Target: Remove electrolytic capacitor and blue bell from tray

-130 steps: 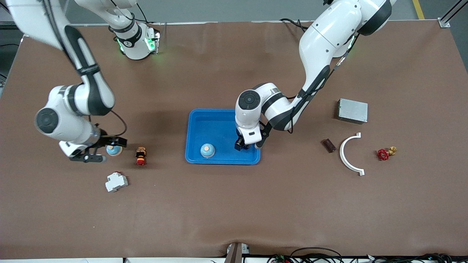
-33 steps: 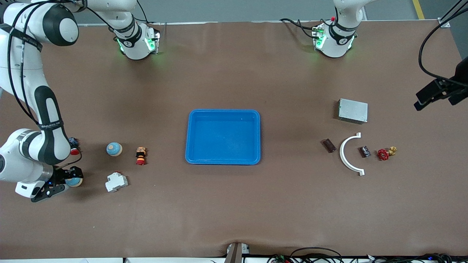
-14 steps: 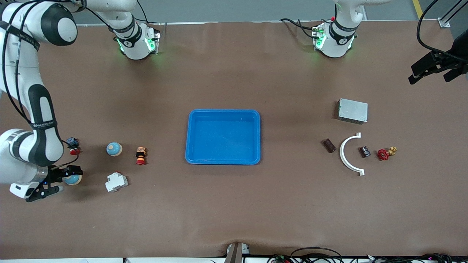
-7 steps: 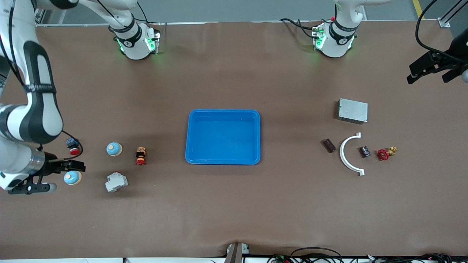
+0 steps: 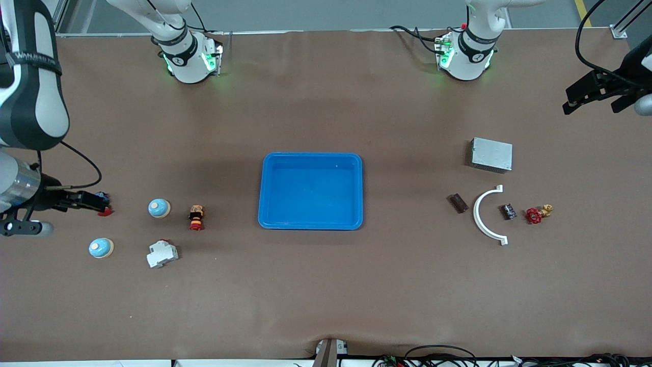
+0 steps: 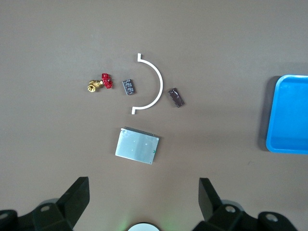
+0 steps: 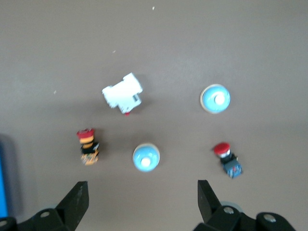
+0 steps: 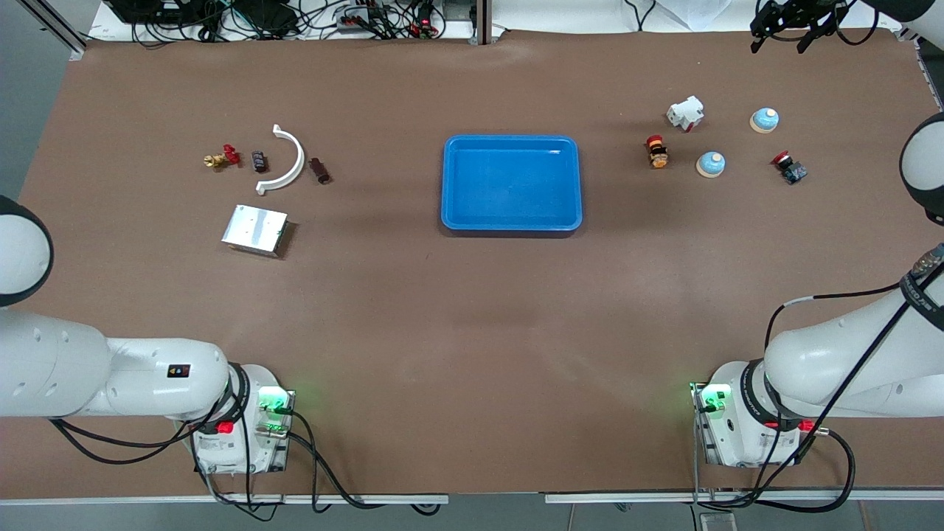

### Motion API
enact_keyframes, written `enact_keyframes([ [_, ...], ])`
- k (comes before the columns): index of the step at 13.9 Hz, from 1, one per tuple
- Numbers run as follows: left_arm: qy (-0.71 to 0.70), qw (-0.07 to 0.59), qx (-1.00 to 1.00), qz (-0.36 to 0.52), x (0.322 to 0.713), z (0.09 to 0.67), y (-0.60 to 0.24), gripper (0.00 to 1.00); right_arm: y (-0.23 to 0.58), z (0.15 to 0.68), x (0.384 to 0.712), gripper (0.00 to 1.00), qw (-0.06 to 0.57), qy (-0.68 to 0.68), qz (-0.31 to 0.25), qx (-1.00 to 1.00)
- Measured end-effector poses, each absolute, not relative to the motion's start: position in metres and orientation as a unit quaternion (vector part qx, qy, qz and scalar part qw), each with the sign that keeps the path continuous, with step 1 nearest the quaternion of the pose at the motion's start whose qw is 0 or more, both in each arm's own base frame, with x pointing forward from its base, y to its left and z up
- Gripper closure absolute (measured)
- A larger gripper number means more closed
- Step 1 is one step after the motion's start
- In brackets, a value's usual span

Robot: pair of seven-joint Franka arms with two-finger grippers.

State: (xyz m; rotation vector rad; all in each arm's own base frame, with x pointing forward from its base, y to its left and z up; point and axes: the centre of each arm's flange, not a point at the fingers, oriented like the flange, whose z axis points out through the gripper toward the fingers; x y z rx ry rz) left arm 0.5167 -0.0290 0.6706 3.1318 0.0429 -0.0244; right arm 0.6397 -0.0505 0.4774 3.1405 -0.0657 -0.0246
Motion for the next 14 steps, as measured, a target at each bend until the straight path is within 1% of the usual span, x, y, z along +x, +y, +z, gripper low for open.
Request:
enact_keyframes([
  [2, 0.013, 0.004, 1.000, -0.006, 0.511, 0.673, -0.030, 0.00, -0.042, 0.504, 0.628, 0.00, 0.002, -0.023, -0.006, 1.000],
  [5, 0.008, 0.003, 1.000, -0.009, 0.506, 0.670, -0.034, 0.00, -0.033, 0.541, 0.613, 0.00, 0.003, -0.051, 0.011, 0.999],
  [8, 0.003, 0.002, 1.000, -0.005, 0.505, 0.664, -0.040, 0.00, -0.028, 0.569, 0.599, 0.00, 0.005, -0.051, 0.024, 0.998],
  [9, -0.001, 0.002, 1.000, -0.004, 0.504, 0.664, -0.044, 0.00, -0.029, 0.576, 0.596, 0.00, 0.005, -0.047, 0.027, 0.999],
  [14, -0.010, 0.000, 1.000, -0.004, 0.500, 0.663, -0.054, 0.00, -0.028, 0.587, 0.581, 0.00, 0.004, -0.036, 0.006, 0.999],
])
